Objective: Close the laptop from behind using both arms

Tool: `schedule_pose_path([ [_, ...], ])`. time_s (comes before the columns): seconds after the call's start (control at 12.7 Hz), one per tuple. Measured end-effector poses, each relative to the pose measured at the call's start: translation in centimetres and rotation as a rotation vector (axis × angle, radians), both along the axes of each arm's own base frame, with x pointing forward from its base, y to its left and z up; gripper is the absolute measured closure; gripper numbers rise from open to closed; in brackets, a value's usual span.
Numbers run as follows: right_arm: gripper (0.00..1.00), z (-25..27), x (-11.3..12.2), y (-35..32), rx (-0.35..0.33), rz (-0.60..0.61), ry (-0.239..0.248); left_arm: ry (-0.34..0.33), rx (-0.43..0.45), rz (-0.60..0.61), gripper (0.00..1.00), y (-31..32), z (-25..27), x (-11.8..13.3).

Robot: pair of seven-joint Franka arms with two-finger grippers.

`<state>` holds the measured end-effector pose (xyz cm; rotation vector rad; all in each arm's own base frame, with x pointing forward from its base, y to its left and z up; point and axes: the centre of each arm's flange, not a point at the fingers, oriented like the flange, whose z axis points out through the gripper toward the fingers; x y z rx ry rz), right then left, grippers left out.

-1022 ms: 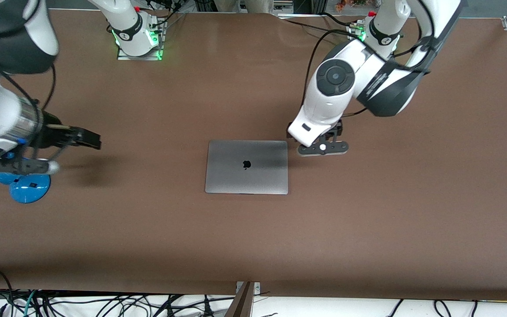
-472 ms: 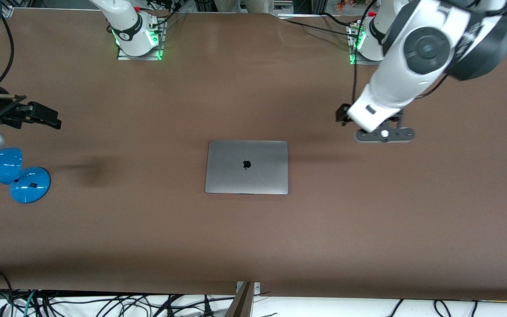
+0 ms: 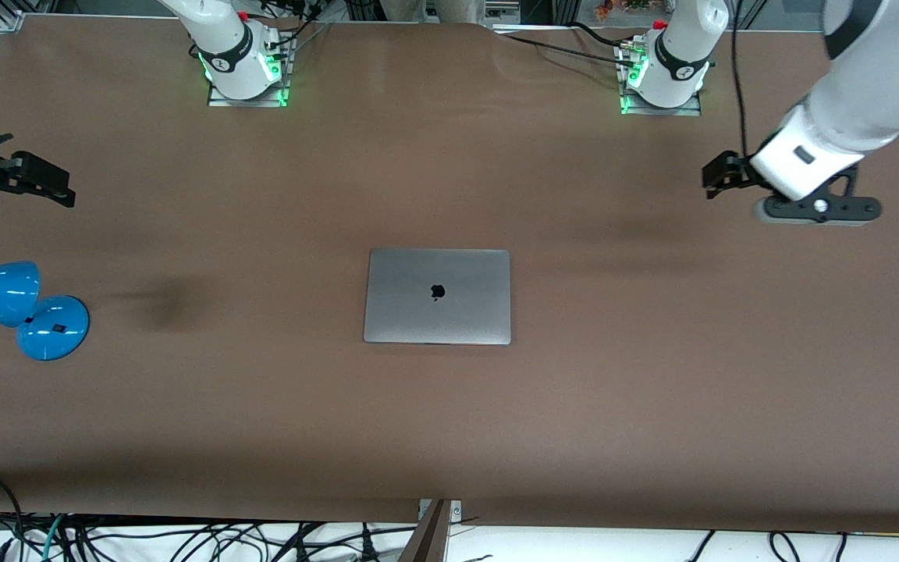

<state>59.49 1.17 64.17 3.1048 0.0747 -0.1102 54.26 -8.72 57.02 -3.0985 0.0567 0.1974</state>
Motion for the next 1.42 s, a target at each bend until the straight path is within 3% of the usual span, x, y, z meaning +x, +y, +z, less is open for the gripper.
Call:
schedule_pose_path([
  [0.71, 0.0, -2.3, -0.1, -1.7, 0.002, 0.018, 0.043, -0.063, -0.052, -0.012, 0.0, 8.5, 3.5, -0.2],
  [1.42, 0.0, -3.3, 0.2, -2.7, 0.001, 0.006, 0.063, -0.075, -0.05, -0.015, 0.0, 7.7, 4.0, 0.0],
])
